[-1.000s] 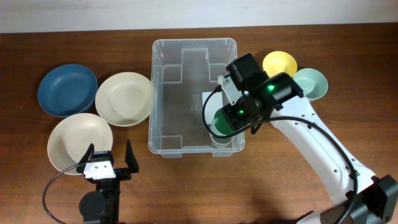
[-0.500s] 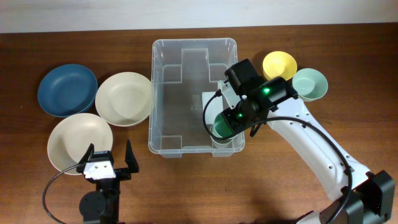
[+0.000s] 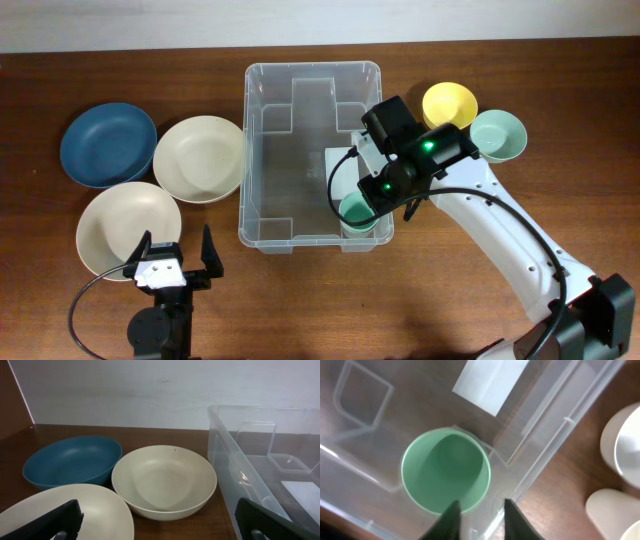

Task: Pack container
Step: 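Carry the mint-green cup into the bin and release it, then move the right gripper back to the white cup near the front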

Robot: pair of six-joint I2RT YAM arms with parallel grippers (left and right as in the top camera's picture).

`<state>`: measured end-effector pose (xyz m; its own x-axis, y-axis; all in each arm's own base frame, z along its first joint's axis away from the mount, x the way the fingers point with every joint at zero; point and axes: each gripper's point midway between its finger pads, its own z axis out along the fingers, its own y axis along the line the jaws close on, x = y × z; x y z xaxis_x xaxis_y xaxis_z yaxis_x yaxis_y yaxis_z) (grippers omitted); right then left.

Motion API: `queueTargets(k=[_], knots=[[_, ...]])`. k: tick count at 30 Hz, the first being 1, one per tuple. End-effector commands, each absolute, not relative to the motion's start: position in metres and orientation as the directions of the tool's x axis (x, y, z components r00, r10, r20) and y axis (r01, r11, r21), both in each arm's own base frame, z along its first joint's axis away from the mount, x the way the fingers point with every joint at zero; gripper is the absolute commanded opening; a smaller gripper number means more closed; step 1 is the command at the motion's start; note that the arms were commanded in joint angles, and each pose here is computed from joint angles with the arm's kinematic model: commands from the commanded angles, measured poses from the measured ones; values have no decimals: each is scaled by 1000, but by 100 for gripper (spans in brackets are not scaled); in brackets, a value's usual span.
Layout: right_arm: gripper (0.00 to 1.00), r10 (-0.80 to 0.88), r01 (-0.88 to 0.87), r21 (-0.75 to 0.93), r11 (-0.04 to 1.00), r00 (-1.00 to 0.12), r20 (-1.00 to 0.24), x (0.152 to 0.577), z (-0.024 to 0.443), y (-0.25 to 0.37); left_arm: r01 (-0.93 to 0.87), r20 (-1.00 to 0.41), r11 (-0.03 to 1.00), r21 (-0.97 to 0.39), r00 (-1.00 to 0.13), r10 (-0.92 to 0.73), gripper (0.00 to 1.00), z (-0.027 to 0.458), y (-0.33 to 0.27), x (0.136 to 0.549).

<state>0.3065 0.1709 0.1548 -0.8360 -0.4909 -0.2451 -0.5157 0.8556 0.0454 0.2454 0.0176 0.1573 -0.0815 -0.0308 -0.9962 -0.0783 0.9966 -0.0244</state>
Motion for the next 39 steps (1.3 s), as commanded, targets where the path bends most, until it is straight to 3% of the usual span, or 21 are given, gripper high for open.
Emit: queueTargets(k=[1, 9, 17, 25, 30, 39], knots=[[33, -498, -519, 34, 854, -834, -239, 306, 152, 170, -78, -997, 997, -11, -79, -17, 100, 156, 17, 245], [34, -476, -514, 24, 858, -811, -340, 330, 162, 179, -78, -997, 997, -11, -79, -17, 100, 156, 17, 245], [33, -225, -262, 33, 964, -881, -415, 362, 208, 121, -78, -997, 997, -11, -79, -17, 100, 156, 17, 245], [38, 51, 43, 34, 999, -950, -307, 346, 207, 15, -78, -997, 997, -11, -79, -17, 100, 156, 17, 245], [38, 245, 242, 46, 969, -932, -267, 342, 195, -45, -78, -997, 997, -11, -79, -17, 100, 156, 17, 245], [38, 334, 312, 125, 942, -913, -235, 343, 149, -62, -78, -997, 997, -11, -79, -17, 100, 156, 17, 245]])
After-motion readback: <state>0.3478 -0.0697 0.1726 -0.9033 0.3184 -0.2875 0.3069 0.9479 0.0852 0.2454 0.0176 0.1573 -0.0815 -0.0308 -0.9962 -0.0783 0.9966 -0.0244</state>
